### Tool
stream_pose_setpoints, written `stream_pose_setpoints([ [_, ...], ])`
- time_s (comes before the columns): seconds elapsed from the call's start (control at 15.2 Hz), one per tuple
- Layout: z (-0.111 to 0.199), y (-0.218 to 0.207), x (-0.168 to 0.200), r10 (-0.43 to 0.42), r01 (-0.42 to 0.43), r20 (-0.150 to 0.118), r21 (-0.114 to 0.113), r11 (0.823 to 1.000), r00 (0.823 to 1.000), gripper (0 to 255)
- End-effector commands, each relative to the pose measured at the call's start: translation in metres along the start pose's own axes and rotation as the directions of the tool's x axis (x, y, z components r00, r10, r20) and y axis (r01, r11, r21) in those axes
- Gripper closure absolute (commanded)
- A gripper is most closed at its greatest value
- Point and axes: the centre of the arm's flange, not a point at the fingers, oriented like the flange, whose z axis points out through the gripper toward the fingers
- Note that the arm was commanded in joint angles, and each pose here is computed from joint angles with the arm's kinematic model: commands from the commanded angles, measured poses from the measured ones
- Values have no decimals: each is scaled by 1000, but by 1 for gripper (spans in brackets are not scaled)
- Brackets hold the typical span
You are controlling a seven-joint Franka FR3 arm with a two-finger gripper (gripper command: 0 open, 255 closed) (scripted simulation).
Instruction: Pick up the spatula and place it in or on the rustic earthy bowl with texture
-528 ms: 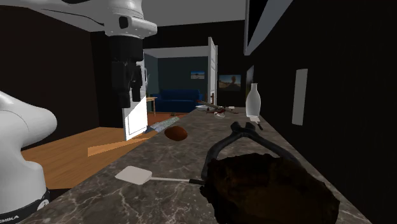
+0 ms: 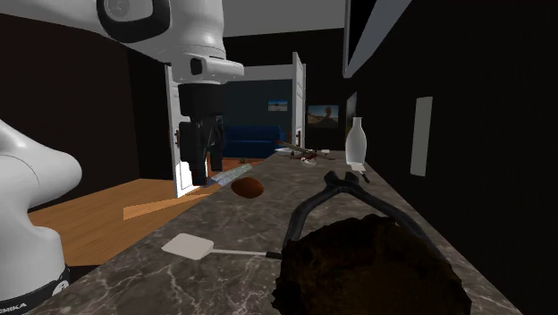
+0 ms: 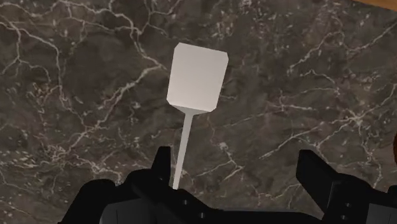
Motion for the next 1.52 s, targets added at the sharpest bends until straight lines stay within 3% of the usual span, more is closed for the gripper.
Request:
stream_pose_setpoints([
  [0.0,20,8,17,44,-44,-14,-10,999,999,0],
  [0.4,74,35,61,170,-172,-51,-37,984,984,0],
  [0.92,115,37,64,173,-176,-52,-38,984,983,0],
  [1.45,115,37,64,173,-175,-52,-38,984,983,0],
])
